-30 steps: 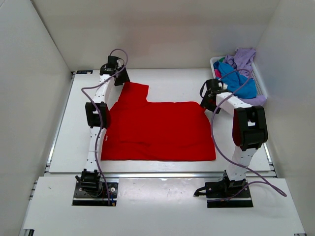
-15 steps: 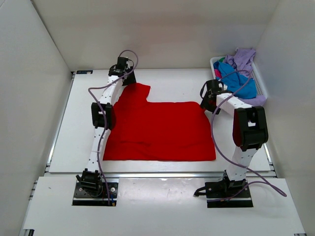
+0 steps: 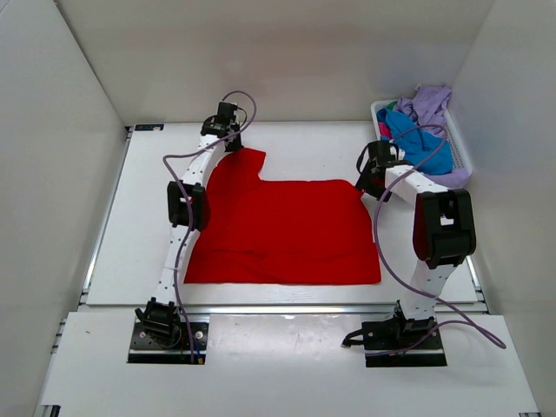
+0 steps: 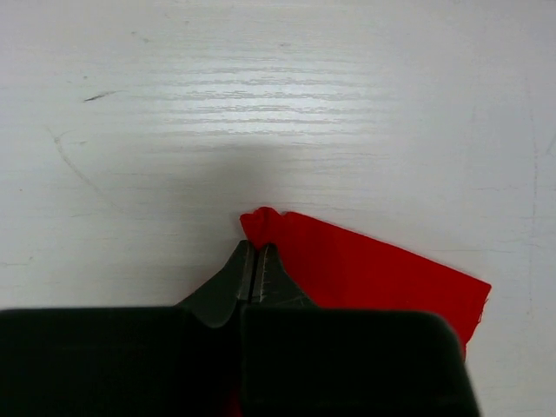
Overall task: Fold and stack the t-shirts
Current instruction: Grap the side of the flattened tshirt furthest away from the robot with both arms
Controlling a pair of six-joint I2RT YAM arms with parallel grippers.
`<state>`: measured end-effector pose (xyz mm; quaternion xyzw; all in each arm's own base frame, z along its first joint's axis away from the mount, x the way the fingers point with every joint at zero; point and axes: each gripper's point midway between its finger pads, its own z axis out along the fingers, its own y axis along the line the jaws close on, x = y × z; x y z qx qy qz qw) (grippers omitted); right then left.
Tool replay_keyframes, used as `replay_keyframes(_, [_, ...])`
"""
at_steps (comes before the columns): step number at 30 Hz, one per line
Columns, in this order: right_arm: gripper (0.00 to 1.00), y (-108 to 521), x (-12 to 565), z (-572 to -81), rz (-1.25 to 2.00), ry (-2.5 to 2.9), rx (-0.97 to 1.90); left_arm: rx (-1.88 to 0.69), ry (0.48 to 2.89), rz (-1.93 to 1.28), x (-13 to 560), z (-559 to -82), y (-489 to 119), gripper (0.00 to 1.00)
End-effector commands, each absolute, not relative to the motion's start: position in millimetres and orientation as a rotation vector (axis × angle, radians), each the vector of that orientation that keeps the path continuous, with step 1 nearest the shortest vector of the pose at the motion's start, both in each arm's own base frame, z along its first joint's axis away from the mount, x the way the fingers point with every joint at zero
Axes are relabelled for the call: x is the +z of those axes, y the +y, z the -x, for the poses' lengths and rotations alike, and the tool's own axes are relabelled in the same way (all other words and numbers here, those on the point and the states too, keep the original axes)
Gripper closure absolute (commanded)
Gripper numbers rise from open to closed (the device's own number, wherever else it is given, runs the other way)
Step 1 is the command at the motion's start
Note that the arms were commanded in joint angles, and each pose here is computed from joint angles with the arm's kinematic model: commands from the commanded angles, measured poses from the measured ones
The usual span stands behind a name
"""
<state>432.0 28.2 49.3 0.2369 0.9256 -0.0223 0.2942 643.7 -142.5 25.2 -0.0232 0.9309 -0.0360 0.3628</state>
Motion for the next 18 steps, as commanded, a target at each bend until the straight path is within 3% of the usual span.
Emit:
replay_keyframes(1, [0.47, 24, 68, -443, -0.634, 2.397, -0.060, -0.082, 2.329, 0.083, 82, -647, -127, 1.00])
replay_keyframes(8, [0.51, 34, 69, -469, -0.696, 2.385, -0.101, -0.254, 2.322, 0.110, 115, -641, -126, 1.00])
replay_keyframes(12, [0.51, 42, 64, -481, -0.708, 2.404, -0.101, -0.225, 2.320, 0.058, 125, -636, -130, 1.00])
replay_keyframes(18, [0.53, 49, 44, -466, -0.706, 2.478, -0.134, -0.232, 2.316, 0.048, 133, -633, -131, 1.00])
